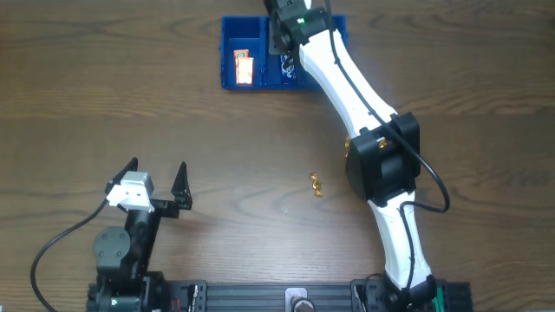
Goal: Sort Candies Into Trays
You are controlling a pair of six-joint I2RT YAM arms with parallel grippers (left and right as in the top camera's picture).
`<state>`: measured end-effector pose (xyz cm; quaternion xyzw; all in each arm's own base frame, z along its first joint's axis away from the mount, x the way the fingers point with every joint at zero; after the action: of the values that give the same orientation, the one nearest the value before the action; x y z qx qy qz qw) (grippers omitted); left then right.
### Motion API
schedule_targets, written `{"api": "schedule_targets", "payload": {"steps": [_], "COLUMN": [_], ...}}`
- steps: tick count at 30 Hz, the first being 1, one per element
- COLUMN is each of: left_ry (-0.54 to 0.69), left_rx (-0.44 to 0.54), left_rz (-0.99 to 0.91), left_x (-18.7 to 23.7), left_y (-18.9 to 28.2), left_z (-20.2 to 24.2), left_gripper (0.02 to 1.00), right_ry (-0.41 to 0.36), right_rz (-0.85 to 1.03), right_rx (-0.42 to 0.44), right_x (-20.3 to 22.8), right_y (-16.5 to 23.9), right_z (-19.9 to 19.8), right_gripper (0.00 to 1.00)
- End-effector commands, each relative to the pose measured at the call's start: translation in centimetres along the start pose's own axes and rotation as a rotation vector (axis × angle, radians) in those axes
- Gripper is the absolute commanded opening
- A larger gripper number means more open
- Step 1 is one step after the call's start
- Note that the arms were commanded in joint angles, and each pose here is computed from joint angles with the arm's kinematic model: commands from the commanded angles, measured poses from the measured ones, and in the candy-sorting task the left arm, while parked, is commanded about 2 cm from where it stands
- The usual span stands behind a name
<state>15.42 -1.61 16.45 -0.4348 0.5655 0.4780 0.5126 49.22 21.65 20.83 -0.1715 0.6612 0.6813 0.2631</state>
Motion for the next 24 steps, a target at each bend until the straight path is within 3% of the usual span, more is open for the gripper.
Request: {"api": "schedule_targets", "payload": {"steps": [1, 24], "left_ry": [0.003, 0.003], "left_rx": [0.019, 0.019], "left_rz": [0.044, 0.044], "left_x": [1.14, 1.14], "left_y": [-0.09, -0.09], "left_z": [-0.12, -0.12], "left_gripper": [0.998, 0.998], "right_ry": [0.002, 0.006], "right_rz": [-0.040, -0.017], "right_rx": [-0.029, -0.022], "right_x": [-0.99, -0.70], "right_y": [0.90, 0.87], "right_z": [0.44, 0.22], "right_gripper": [0.034, 0.056]}}
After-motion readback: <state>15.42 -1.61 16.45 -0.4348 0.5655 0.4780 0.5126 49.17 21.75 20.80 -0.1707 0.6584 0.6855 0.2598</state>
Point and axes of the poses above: each gripper's point midway between its finger pads, its own y axis back along the fingers, its own z axis along the line the jaws close on, x = y × z, the point moved 9 cm from there along y, back along the fingers, and after that the axes turned 5 degrees about -y, right-handed, at the moved point
